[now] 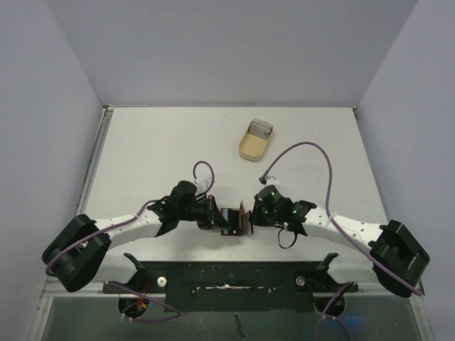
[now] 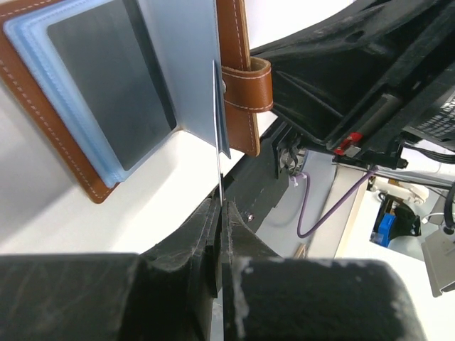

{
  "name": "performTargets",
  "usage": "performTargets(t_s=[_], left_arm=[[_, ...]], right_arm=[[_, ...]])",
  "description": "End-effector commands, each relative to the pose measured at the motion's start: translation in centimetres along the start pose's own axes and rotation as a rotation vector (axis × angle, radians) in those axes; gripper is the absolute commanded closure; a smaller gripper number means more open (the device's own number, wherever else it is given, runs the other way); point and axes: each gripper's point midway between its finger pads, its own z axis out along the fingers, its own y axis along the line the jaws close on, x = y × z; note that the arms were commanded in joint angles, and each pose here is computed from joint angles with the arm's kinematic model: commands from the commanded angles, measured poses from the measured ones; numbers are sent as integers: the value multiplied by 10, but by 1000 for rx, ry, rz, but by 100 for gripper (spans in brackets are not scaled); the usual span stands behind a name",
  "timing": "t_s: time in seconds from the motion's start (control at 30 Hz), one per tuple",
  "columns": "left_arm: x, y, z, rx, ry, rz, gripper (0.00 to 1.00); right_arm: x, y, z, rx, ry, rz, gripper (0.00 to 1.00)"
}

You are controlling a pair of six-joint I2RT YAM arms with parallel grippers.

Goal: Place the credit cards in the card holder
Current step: Adjust the card holder at the center of the board.

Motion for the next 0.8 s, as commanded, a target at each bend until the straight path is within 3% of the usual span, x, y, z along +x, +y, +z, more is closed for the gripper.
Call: performTargets(t_s=[0.0,0.3,0.77], left_arm=[[-11,-35,3,94,-12,81,100],[-7,-37,10,103,4,83,100],[-6,-49,26,107,21,115,100]], right_arm=[[-7,4,0,-37,-62,23,100],[-10,-14,-8,42,-102,37,100],[0,-18,3,-12,-133,52,100]])
